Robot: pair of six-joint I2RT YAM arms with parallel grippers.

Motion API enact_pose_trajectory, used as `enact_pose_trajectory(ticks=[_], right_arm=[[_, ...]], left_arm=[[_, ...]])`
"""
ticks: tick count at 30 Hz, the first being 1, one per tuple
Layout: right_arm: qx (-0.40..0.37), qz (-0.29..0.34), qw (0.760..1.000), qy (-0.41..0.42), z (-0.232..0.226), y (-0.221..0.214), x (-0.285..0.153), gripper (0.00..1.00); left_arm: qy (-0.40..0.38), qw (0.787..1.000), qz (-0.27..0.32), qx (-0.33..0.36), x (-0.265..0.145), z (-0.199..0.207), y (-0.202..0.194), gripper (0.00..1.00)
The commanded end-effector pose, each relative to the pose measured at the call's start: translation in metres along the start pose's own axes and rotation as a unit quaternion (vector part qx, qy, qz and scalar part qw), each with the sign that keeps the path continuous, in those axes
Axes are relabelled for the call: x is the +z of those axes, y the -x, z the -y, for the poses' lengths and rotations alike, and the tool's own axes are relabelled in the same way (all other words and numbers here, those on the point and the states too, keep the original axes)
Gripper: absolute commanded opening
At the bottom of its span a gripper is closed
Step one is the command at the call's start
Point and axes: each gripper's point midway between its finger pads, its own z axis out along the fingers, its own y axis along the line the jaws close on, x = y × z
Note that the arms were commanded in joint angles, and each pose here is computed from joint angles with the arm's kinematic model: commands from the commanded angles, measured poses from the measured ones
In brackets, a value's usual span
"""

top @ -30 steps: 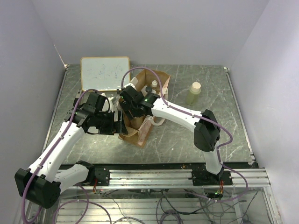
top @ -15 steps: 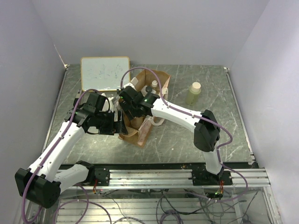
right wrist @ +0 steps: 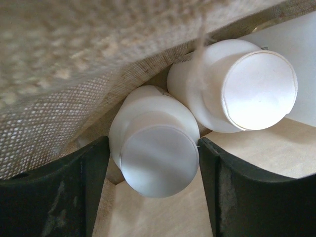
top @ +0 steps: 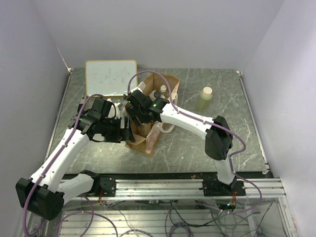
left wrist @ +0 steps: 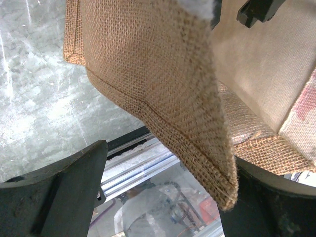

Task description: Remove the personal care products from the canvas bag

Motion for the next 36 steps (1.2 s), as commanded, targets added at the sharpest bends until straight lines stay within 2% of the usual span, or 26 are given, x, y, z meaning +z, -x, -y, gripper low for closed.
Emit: enact_pose_trajectory(ticks=[1,3,5,7,13,16,21,23,36], right_arm=[[0.009,0.032,0.999,-0.003,0.004,0.020,0.006,0.64],[0.008,0.033,0.999,0.002,0.002,0.020,0.006,0.60],[0.009,0.028,1.000,0.001,0.004,0.017,0.010,0.69],[0.008,0.020,1.000,-0.005,0.006,0.014,0.013,0.73],[0.011,0.021,1.000,-0.001,0.007,0.014,0.015,0.72],[0.014,0.020,1.000,0.003,0.007,0.014,0.017,0.60],[0.016,0.023,1.000,0.001,0.009,0.020,0.013,0.11],[0.019,0.032,0.999,0.004,0.009,0.027,0.007,0.00],[0.089,0.086,0.992,0.021,0.018,0.063,-0.051,0.00]], left_arm=[[0.015,0.999,-0.032,-0.002,-0.004,-0.005,-0.015,0.91],[0.016,0.999,-0.032,-0.002,-0.004,-0.005,-0.015,0.91],[0.016,0.999,-0.034,-0.002,-0.003,-0.006,-0.015,0.91],[0.015,0.999,-0.035,-0.001,-0.003,-0.006,-0.015,0.91],[0.015,0.999,-0.034,0.001,-0.003,-0.005,-0.014,0.91],[0.016,0.999,-0.035,0.001,-0.002,-0.006,-0.014,0.91],[0.017,0.999,-0.034,0.002,-0.002,-0.006,-0.014,0.91],[0.018,0.999,-0.034,0.002,-0.002,-0.007,-0.013,0.91],[0.029,0.999,-0.015,0.005,-0.006,-0.008,-0.006,0.91]])
